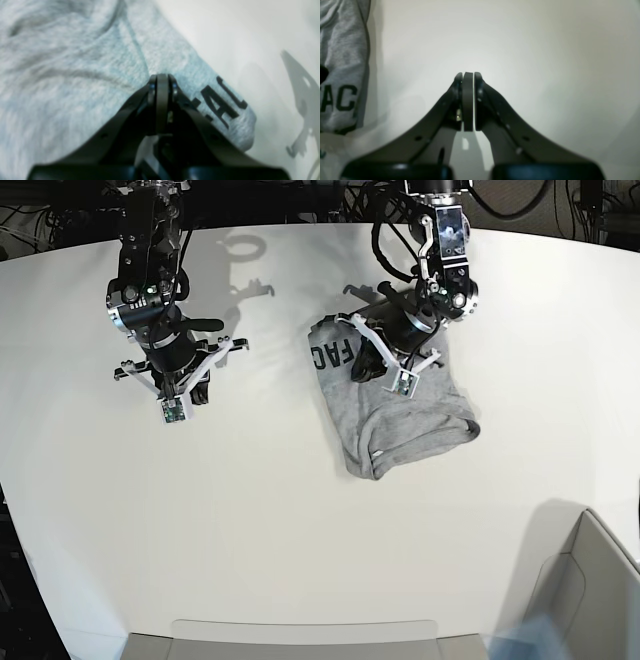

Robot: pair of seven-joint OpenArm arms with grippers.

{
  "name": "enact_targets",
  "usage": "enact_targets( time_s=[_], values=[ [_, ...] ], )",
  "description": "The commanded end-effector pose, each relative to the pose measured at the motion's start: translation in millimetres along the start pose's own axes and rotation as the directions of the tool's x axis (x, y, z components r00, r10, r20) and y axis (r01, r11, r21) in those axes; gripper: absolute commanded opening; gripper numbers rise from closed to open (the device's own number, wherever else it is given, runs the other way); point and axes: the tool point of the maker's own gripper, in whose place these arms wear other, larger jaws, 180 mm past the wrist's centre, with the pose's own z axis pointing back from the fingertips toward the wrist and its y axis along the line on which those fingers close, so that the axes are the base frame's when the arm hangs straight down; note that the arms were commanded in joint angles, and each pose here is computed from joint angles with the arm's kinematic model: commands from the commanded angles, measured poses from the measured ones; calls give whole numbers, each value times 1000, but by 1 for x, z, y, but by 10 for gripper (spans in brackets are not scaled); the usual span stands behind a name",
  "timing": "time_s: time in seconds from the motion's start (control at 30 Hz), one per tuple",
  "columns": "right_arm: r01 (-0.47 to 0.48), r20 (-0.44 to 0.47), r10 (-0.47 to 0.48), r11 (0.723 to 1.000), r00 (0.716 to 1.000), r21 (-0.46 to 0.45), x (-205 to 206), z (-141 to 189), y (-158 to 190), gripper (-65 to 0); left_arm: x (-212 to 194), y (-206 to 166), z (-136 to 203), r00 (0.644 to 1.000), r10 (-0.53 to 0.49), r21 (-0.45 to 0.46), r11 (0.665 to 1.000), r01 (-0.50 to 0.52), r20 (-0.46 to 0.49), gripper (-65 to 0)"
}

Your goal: Fold the T-shirt properly

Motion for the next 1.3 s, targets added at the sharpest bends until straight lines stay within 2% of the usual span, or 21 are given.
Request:
enact_targets(
  time_s=[0.0,0.1,0.23,0.43,0.57,0.73,0.83,0.97,1.13,1.23,1.27],
  values=[
    [-6,43,6,1000,999,0,11,3,-1,-647,-32,17,1,989,-22,57,998,30,-147,-650],
    [-7,37,7,1000,999,-2,8,4,-1,-647,-61,46,13,971,-28,84,995,49,-236,-650],
    [-8,37,8,1000,999,-1,8,4,-1,-647,-73,90,37,948,-79,131,983,125,-309,-650],
    [-10,39,10,1000,999,8,9,3,3,-647,-93,163,83,886,-125,196,953,233,-447,-650],
    [-9,39,8,1000,999,9,9,3,3,-647,-90,193,102,883,-147,225,936,269,-445,-650],
    [-5,48,4,1000,999,11,13,3,4,-647,-82,201,107,887,-157,239,929,282,-434,-650],
    [-11,71,10,1000,997,12,23,2,4,-647,-60,202,101,898,-190,247,920,303,-396,-650],
    [-34,115,31,999,993,28,39,5,12,-647,-10,200,101,910,-273,279,889,363,-313,-650],
    [-65,162,56,997,985,45,55,13,23,-647,66,209,130,925,-346,417,826,379,-156,-650],
    [-68,157,61,997,986,45,50,17,24,-647,100,198,152,932,-361,505,800,324,-27,-650],
    [-66,145,59,997,988,47,44,18,25,-647,101,194,161,935,-355,527,794,304,-5,-650]
  ],
)
